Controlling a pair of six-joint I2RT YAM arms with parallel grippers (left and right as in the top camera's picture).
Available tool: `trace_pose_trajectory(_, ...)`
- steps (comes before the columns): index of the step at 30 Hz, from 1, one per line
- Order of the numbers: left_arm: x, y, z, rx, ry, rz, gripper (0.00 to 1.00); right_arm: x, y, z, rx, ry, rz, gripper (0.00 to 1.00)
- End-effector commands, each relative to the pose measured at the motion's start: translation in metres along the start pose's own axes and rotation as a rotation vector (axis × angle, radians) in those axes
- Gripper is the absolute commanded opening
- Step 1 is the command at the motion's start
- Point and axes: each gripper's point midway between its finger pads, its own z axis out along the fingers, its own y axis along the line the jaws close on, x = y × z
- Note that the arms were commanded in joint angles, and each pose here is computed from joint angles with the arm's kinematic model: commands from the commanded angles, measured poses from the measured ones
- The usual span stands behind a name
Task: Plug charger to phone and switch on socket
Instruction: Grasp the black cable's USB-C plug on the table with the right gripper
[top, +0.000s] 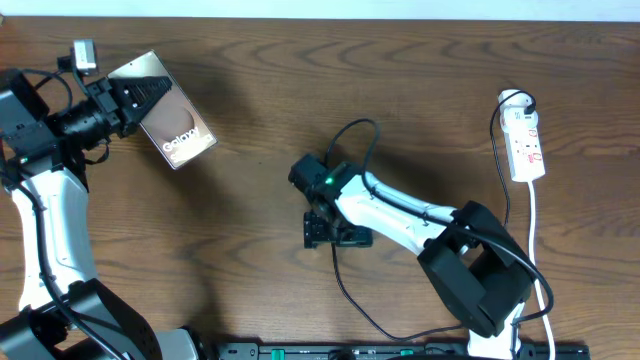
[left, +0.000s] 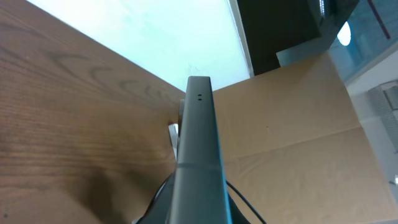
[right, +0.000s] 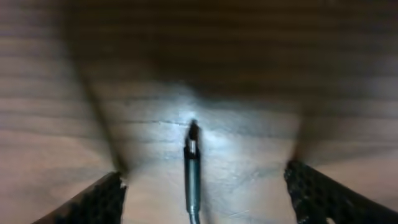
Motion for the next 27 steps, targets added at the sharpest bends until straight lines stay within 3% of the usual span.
trace_pose_trajectory(1, 0.0048, -0.0066, 0.0004, 0.029, 0.024, 0.018, 0.08, 0.0043, -0.0026, 0.0026, 0.013, -0.002, 0.032, 0.73)
trace_pose_trajectory(3, 0.0047, -0.0065, 0.0004, 0.029, 0.023, 0.019, 0.08, 0.0046, -0.0033, 0.0031, 0.014, -0.001, 0.034, 0.68)
trace_pose_trajectory(16, 0.0047, -0.0065, 0.0004, 0.029, 0.023, 0.018, 0.08, 0.0046, -0.0038, 0.0056, 0.012, -0.004, 0.057, 0.10)
trace_pose_trajectory(20, 0.0047, -0.0065, 0.0004, 0.029, 0.023, 0.018, 0.08, 0.0041, -0.0031, 0.0056, 0.009, -0.006, 0.057, 0.01)
trace_pose_trajectory(27, 0.0047, -0.0065, 0.0004, 0.029, 0.023, 0.018, 0.08, 0.0047, -0.0046, 0.0056, 0.014, -0.002, 0.059, 0.01)
